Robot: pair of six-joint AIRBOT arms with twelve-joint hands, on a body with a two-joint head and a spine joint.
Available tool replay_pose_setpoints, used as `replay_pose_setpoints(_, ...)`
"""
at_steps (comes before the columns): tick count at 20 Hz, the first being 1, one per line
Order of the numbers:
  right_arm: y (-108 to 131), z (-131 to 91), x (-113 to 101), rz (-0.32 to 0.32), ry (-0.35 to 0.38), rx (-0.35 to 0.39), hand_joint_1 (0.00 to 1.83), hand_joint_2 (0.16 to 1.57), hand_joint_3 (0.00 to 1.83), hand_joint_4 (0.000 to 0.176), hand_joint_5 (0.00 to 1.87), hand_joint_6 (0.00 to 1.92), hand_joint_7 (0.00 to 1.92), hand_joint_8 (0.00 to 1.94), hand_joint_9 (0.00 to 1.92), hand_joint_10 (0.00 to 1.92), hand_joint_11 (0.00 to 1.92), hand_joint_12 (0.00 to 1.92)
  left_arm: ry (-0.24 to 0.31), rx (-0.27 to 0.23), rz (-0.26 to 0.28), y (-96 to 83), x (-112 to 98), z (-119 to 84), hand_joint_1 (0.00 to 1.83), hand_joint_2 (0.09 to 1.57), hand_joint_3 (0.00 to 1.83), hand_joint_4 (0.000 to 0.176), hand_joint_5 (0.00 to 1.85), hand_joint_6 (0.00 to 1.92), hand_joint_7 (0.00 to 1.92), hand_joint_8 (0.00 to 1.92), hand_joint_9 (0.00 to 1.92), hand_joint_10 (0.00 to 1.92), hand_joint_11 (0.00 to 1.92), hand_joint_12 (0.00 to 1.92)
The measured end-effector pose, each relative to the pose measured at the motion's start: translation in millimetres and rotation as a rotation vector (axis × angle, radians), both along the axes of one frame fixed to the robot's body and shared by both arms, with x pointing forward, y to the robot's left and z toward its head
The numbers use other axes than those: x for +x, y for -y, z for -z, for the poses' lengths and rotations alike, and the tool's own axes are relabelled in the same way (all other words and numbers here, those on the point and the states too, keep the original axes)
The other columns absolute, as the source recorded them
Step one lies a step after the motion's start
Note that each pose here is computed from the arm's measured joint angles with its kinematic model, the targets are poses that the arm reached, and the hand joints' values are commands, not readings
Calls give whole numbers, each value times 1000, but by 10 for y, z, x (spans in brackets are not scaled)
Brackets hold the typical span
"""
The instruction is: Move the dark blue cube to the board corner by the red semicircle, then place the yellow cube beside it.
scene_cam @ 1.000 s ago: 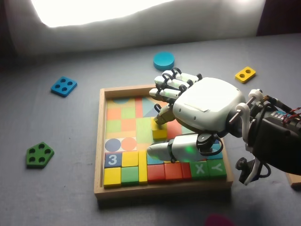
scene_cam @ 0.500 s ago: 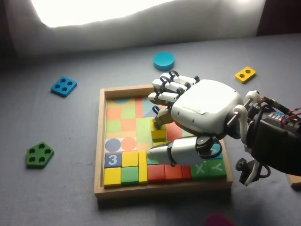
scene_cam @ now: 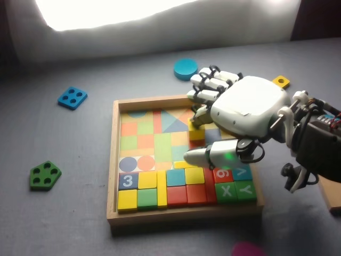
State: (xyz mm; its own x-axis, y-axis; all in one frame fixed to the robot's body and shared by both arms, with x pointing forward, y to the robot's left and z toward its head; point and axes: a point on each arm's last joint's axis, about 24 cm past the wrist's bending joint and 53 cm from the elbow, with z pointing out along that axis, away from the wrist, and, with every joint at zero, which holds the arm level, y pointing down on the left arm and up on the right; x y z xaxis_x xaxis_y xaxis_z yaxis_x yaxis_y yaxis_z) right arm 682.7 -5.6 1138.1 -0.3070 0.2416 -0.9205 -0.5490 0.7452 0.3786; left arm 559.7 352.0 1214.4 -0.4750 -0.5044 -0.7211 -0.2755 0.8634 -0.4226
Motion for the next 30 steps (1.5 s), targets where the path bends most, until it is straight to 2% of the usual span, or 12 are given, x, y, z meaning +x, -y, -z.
replay_pose_setpoints(4, 112, 5, 103, 28, 14, -10, 0, 1090, 0, 0, 732, 4, 234, 8, 0, 0, 0, 0, 0, 0, 0, 0, 0, 0, 40, 1144, 0, 63, 66, 3, 70, 3, 63, 2, 0, 404)
replay_pose_setpoints(5, 128, -2, 112, 32, 15, -9, 0, 1092, 1, 0, 735, 5, 223, 3, 0, 0, 0, 0, 0, 0, 0, 0, 0, 0, 37, 1149, 1, 61, 48, 3, 53, 3, 40, 3, 0, 338)
replay_pose_setpoints(7, 176, -8, 137, 41, 18, -14, 0, 1089, 0, 0, 743, 8, 240, 8, 0, 0, 0, 0, -2, -2, -3, -15, 3, 7, 27, 1147, 0, 59, 48, 4, 53, 3, 42, 5, 0, 326)
replay_pose_setpoints(9, 240, -7, 165, 52, 22, -19, 0, 1091, 1, 0, 731, 2, 220, 0, 0, 0, 0, 0, -1, -1, -4, -17, 4, 6, 37, 1151, 1, 59, 63, 6, 70, 5, 65, 10, 0, 403)
replay_pose_setpoints(10, 268, 3, 170, 56, 25, -26, 0, 1090, 0, 0, 722, 0, 221, 1, 0, 0, 0, 0, -2, -1, -4, -17, 3, 6, 28, 1154, 1, 59, 46, 4, 58, 3, 44, 6, 0, 345)
replay_pose_setpoints(12, 283, 2, 176, 58, 28, -31, 0, 1092, 1, 0, 718, 0, 228, 4, 0, 0, 0, 0, -1, -2, -3, -14, 4, 5, 30, 1154, 1, 55, 62, 6, 61, 1, 60, 7, 0, 381)
replay_pose_setpoints(17, 326, -3, 183, 62, 42, -45, 0, 1091, 1, 0, 722, 1, 236, 7, 0, 0, 0, 0, -2, -1, -4, -15, 3, 6, 13, 1152, 0, 60, 56, 2, 59, 4, 55, 2, 0, 354)
replay_pose_setpoints(22, 318, -233, 263, 79, 39, 20, 0, 1093, 2, 0, 725, 2, 224, 1, 0, 0, 0, 0, -1, -2, -3, -15, 3, 6, 0, 1157, 1, 58, 51, 2, 61, 0, 65, 4, 0, 418)
replay_pose_setpoints(25, 284, -456, 307, 84, 57, 75, 0, 1087, 0, 0, 723, 1, 244, 8, 0, 0, 0, 0, -2, -2, -3, -13, 3, 6, 0, 1151, 0, 57, 49, 2, 61, 4, 65, 3, 0, 415)
replay_pose_setpoints(26, 299, -593, 312, 87, 72, 98, 0, 1088, 0, 0, 724, 2, 244, 8, 0, 0, 0, 0, -2, -2, -2, -11, 3, 6, 0, 1151, 0, 56, 48, 2, 61, 4, 65, 3, 0, 414)
replay_pose_setpoints(29, 360, -722, 228, 82, 92, 95, 0, 1087, 0, 4, 727, 3, 234, 3, 0, 0, 0, 0, -2, 0, -4, -18, 3, 6, 8, 1153, 0, 56, 44, 0, 59, 2, 59, 1, 0, 398)
replay_pose_setpoints(30, 377, -784, 163, 76, 101, 90, 0, 1090, 1, 0, 725, 2, 201, 0, 0, 0, 0, 0, -2, 0, -4, -18, 3, 6, 0, 1158, 2, 57, 53, 4, 61, 3, 63, 3, 0, 378)
